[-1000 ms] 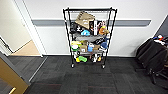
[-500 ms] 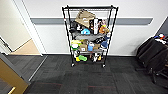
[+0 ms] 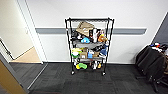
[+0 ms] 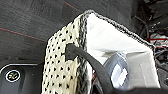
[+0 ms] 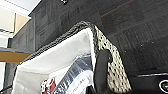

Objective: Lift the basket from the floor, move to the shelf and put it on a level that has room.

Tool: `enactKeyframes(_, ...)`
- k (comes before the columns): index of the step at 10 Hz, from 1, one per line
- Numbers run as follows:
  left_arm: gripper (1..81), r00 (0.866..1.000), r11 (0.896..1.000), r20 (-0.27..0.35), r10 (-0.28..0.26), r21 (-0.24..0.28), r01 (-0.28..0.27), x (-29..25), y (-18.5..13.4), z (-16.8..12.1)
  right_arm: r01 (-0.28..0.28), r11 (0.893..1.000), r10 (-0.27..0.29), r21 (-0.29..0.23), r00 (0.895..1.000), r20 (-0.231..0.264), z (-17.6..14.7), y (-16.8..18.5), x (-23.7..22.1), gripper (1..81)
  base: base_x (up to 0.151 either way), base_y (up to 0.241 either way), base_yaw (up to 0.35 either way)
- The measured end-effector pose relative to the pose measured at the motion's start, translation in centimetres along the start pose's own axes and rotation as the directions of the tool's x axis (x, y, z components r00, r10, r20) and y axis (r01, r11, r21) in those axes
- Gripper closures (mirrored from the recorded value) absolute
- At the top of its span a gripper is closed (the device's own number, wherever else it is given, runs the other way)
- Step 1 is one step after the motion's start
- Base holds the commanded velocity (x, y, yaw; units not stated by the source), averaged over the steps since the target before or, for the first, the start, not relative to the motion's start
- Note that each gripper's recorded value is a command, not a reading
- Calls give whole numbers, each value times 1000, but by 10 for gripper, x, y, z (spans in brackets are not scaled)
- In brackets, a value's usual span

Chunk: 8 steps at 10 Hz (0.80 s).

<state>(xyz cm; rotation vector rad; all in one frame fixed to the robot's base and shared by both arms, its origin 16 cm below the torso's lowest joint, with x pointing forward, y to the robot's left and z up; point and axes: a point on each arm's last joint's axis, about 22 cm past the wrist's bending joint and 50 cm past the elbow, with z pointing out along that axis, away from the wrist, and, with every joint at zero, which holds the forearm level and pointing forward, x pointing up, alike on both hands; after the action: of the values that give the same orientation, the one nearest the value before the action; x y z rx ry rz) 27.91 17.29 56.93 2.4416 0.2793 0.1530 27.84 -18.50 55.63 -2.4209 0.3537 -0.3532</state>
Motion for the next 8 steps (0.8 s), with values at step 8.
enactKeyframes(8,811,996,998,-82,41,-36,-44,-12,6,-11,18,1000,-17,5,1000,-14,-10,-3,-13,811,0,0,0)
